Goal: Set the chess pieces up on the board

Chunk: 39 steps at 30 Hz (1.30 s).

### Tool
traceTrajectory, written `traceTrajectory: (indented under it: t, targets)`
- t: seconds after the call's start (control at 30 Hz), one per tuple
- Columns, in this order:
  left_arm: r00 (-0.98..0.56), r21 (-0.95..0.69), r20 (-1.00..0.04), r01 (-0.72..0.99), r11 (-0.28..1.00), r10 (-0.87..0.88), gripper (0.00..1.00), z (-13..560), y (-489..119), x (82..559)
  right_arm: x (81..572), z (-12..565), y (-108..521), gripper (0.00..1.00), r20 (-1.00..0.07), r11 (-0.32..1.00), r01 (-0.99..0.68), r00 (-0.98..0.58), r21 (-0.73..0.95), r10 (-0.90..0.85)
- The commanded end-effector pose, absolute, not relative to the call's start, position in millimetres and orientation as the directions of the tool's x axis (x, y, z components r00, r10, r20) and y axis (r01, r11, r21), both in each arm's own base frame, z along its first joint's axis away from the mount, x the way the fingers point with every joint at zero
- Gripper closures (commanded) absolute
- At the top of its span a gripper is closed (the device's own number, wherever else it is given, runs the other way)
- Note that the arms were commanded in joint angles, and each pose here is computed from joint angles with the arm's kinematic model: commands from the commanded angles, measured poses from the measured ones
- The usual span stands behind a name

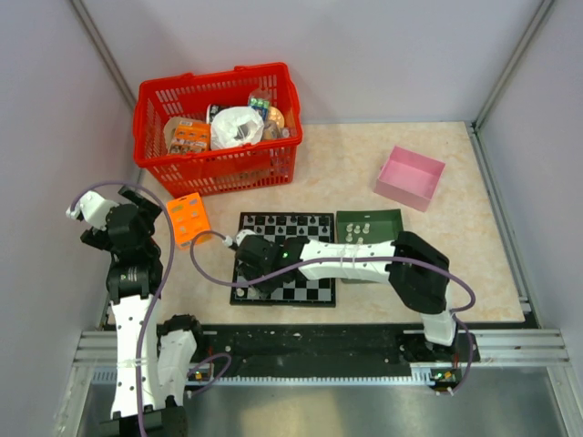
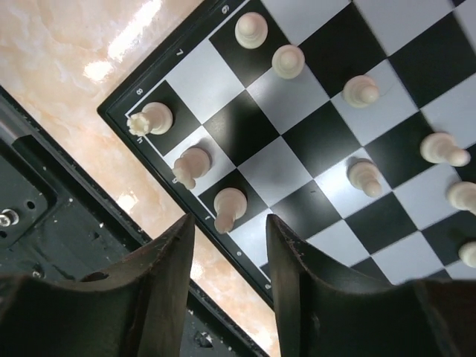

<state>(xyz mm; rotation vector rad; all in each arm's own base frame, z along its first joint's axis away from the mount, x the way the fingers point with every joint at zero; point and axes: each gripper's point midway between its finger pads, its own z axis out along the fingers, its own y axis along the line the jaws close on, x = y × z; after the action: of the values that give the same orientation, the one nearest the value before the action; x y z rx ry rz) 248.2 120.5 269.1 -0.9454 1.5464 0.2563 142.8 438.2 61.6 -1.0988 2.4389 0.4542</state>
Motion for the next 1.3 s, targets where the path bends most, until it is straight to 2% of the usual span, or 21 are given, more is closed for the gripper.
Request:
traceTrajectory:
  t: [0.0, 0.27, 0.43, 0.6, 0.97, 1.23, 1.27]
  targets:
    - [0.121, -0.375, -0.908, -0.664, 0.647, -0.401, 0.01, 282.1, 121.3, 250.4, 159.8, 150.8, 447.1, 0.54, -0.685, 0.625, -0.765, -0.539, 0.155, -0.490]
    - [0.129, -0.380, -0.907, -0.666, 0.642, -0.402, 0.01, 283.4, 121.9, 248.9, 217.8, 187.5, 359.6, 0.48, -0.758, 0.777, -0.601, -0.592, 0.189, -0.273]
    - [0.134, -0.388, -0.903, -0.661, 0.642, -0.408, 0.01, 283.8, 120.9, 249.3, 270.9, 178.1, 271.2, 0.46, -0.752, 0.902, -0.378, -0.651, 0.208, -0.100]
    - [0.137, -0.400, -0.899, -0.649, 0.648, -0.417, 0.01, 284.6, 118.9, 252.9, 298.7, 154.5, 211.6, 0.43, -0.727, 0.955, -0.227, -0.686, 0.191, -0.018]
    - [0.134, -0.403, -0.897, -0.640, 0.654, -0.422, 0.01, 285.1, 117.7, 257.5, 322.7, 114.4, 155.7, 0.51, -0.670, 0.985, -0.092, -0.742, 0.148, 0.031]
    - [0.130, -0.408, -0.894, -0.630, 0.661, -0.429, 0.01, 285.0, 116.0, 262.0, 330.2, 102.7, 156.0, 0.57, -0.641, 0.979, -0.081, -0.765, 0.189, 0.060]
    - [0.130, -0.408, -0.894, -0.630, 0.661, -0.429, 0.01, 285.3, 116.0, 262.2, 329.2, 102.2, 157.2, 0.54, -0.639, 0.978, -0.084, -0.767, 0.192, 0.060]
